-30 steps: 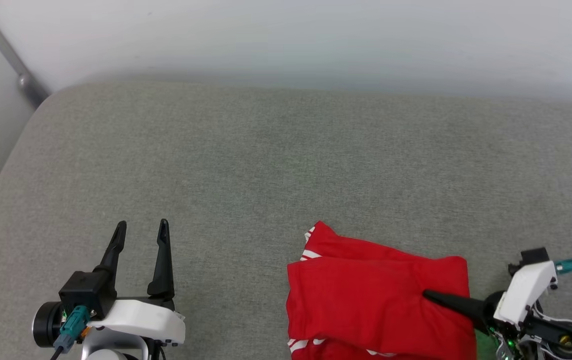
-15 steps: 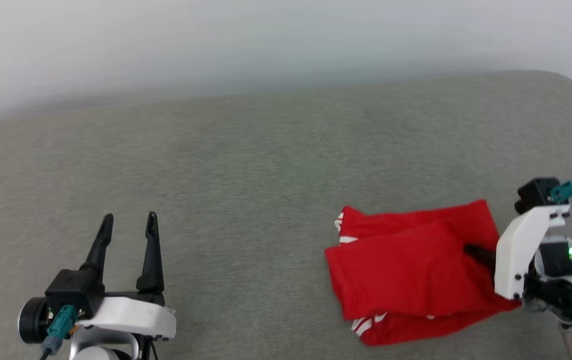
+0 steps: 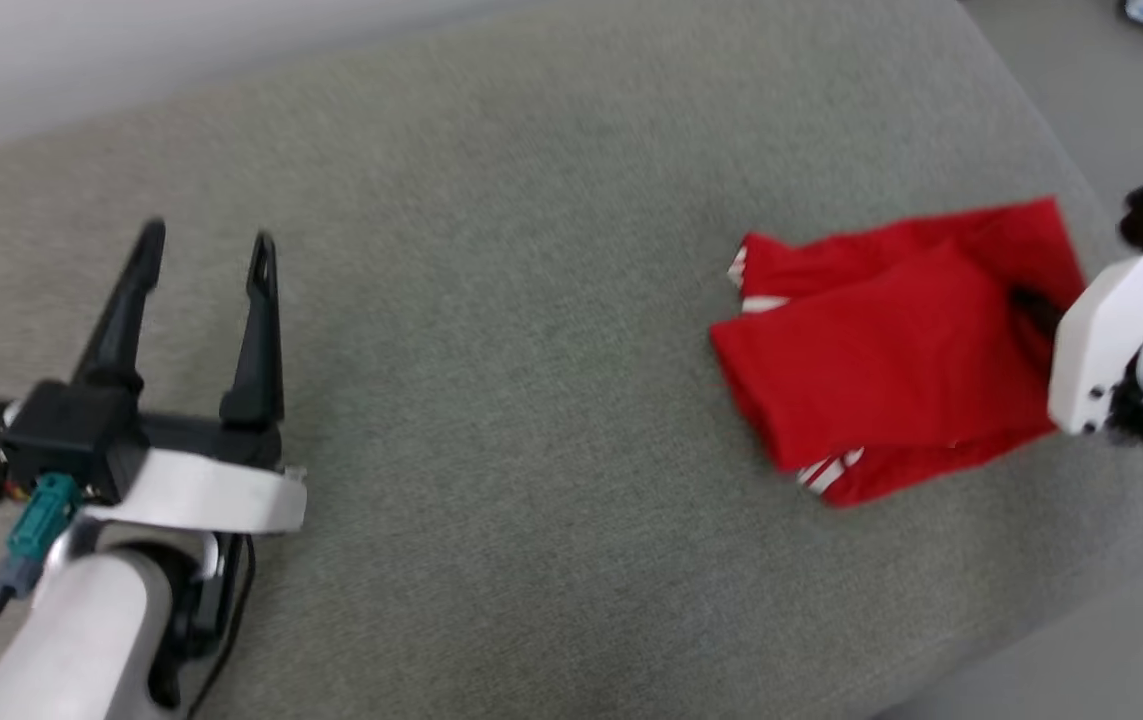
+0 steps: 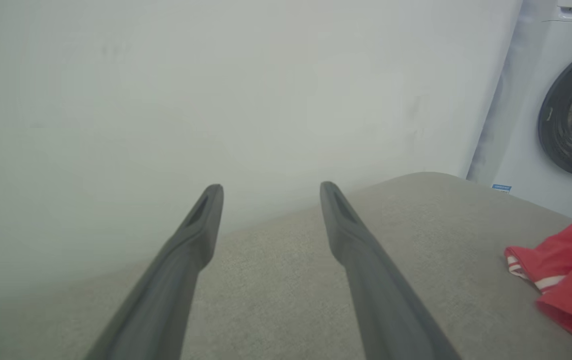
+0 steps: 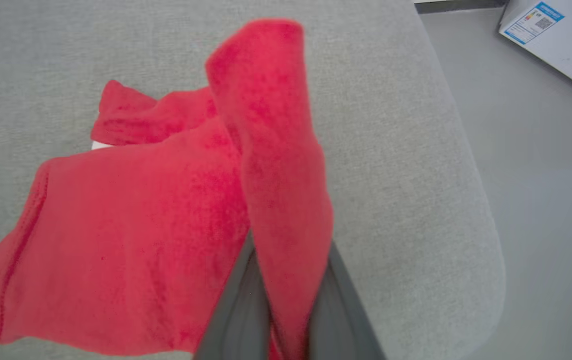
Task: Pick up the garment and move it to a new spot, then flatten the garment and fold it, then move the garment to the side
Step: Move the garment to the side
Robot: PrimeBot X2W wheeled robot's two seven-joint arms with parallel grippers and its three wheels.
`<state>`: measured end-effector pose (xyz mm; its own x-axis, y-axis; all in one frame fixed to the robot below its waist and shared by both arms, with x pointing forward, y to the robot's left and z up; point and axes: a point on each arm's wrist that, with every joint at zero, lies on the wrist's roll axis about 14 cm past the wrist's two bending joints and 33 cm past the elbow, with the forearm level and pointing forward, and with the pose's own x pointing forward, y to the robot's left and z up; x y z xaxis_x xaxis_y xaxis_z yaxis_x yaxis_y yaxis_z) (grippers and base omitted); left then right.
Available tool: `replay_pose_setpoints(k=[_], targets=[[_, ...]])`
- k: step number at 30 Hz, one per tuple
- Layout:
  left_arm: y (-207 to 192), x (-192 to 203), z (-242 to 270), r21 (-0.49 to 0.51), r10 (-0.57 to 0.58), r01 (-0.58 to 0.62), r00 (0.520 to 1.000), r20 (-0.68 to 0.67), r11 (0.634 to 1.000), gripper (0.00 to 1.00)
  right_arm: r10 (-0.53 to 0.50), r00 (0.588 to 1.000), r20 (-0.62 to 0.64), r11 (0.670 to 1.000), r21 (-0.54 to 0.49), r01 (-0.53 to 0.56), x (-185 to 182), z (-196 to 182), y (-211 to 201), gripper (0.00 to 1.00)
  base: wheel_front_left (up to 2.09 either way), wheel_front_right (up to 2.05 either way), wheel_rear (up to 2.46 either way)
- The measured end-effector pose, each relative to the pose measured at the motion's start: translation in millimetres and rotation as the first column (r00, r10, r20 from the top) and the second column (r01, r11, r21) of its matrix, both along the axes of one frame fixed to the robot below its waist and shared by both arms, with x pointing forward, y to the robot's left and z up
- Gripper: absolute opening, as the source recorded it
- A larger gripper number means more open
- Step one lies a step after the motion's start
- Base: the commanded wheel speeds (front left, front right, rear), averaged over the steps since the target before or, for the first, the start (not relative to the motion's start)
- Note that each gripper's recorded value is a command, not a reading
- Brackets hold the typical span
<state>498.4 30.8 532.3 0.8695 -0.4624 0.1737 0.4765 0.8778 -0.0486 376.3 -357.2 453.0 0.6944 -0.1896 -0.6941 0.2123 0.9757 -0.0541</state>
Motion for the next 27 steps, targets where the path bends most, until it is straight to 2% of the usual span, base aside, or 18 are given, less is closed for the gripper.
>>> replay_pose_setpoints(k=[6, 8, 11, 16, 18, 19, 21, 24, 27], targets=[[-43, 31, -12, -0.019, -0.134, 0.134, 0.991, 0.019, 0.991, 1.00, -0.141, 0.990, 0.007, 0.982, -0.130, 0.141, 9, -4, -68, 0.00, 0.00, 0.00, 0.00], [-49, 41, -18, -0.026, -0.151, 0.152, 0.988, 0.021, 0.988, 1.00, -0.176, 0.983, 0.058, 0.969, -0.168, 0.183, 22, 3, -88, 0.00, 0.00, 0.00, 0.00], [-52, 54, -29, -0.029, -0.167, 0.167, 0.986, 0.021, 0.985, 1.00, -0.205, 0.973, 0.109, 0.953, -0.203, 0.224, 41, 6, -108, 0.00, 0.00, 0.00, 0.00], [-49, 71, -55, -0.037, -0.165, 0.165, 0.986, 0.002, 0.986, 1.00, -0.203, 0.970, 0.137, 0.930, -0.284, 0.235, 66, -10, -125, 0.00, 0.00, 0.00, 0.00], [-46, 75, -68, -0.036, -0.157, 0.156, 0.987, -0.019, 0.987, 1.00, -0.213, 0.970, 0.119, 0.926, -0.292, 0.239, 69, -27, -127, 0.60, 0.00, 0.00, 0.00], [-44, 76, -72, -0.037, -0.155, 0.154, 0.988, -0.026, 0.987, 1.00, -0.222, 0.969, 0.105, 0.926, -0.288, 0.243, 68, -38, -126, 0.86, 0.00, 0.00, 0.00], [-41, 78, -80, -0.036, -0.147, 0.146, 0.988, -0.036, 0.989, 1.00, -0.238, 0.967, 0.087, 0.928, -0.275, 0.253, 68, -57, -123, 1.00, 0.00, 0.00, 0.00], [-37, 78, -82, -0.027, -0.140, 0.139, 0.989, -0.044, 0.990, 1.00, -0.274, 0.958, 0.084, 0.922, -0.259, 0.286, 61, -70, -126, 1.00, 0.00, 0.00, 0.00], [-37, 78, -77, -0.023, -0.138, 0.138, 0.990, -0.034, 0.990, 1.00, -0.309, 0.938, 0.157, 0.907, -0.248, 0.340, 59, -59, -135, 1.00, 0.00, 0.00, 0.00]])
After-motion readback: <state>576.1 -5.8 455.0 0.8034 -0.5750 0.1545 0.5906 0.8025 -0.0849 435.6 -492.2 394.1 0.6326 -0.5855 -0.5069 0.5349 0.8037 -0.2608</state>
